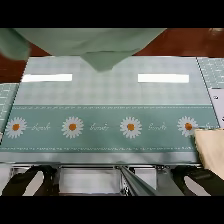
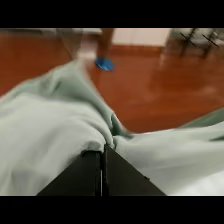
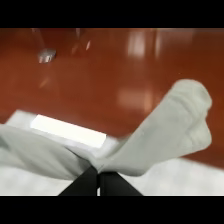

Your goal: Fold the shirts.

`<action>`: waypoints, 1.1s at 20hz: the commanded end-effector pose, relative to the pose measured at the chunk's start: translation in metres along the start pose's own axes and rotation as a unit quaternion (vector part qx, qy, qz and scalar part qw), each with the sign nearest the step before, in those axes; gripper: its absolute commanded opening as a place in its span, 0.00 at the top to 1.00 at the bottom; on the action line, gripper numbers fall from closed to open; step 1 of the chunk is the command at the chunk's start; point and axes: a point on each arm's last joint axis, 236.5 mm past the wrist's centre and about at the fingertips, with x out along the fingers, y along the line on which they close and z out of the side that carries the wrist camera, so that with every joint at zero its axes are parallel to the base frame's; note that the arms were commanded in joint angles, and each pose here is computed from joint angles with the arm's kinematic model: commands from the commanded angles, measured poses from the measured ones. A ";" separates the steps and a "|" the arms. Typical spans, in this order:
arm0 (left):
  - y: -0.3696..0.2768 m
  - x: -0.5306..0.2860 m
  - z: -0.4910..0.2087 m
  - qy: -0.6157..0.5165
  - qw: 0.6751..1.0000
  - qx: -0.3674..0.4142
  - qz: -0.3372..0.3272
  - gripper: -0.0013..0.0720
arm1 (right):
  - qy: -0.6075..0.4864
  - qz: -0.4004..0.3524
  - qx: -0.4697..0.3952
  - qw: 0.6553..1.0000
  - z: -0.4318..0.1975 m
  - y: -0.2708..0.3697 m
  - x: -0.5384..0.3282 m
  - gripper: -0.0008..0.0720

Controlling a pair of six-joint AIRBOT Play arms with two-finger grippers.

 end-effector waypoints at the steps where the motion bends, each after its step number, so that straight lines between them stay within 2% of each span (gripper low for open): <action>1: -0.024 -0.065 0.010 -0.019 0.997 0.054 0.044 0.96 | -0.083 -0.034 -0.046 0.995 0.030 0.021 -0.107 0.96; 5: -0.057 -0.097 -0.065 0.120 0.992 0.039 0.011 0.96 | -0.059 -0.035 -0.055 0.996 0.005 0.031 -0.141 0.96; 10: -0.053 -0.092 -0.165 0.267 0.961 -0.066 -0.023 0.96 | 0.073 -0.042 -0.030 0.996 -0.059 0.014 -0.109 0.96; 14: -0.053 -0.073 -0.281 0.390 0.898 -0.186 -0.086 0.96 | 0.189 -0.047 0.016 0.981 -0.135 -0.016 -0.043 0.96; 17: -0.027 -0.040 -0.352 0.403 0.875 -0.260 -0.060 0.96 | 0.246 -0.074 0.053 0.965 -0.202 -0.051 0.014 0.96; 20: 0.003 0.002 -0.388 0.390 0.880 -0.270 -0.031 0.96 | 0.266 -0.126 0.084 0.952 -0.247 -0.098 0.073 0.96; 22: 0.018 0.036 -0.400 0.385 0.884 -0.265 -0.020 0.96 | 0.270 -0.129 0.097 0.949 -0.261 -0.115 0.121 0.96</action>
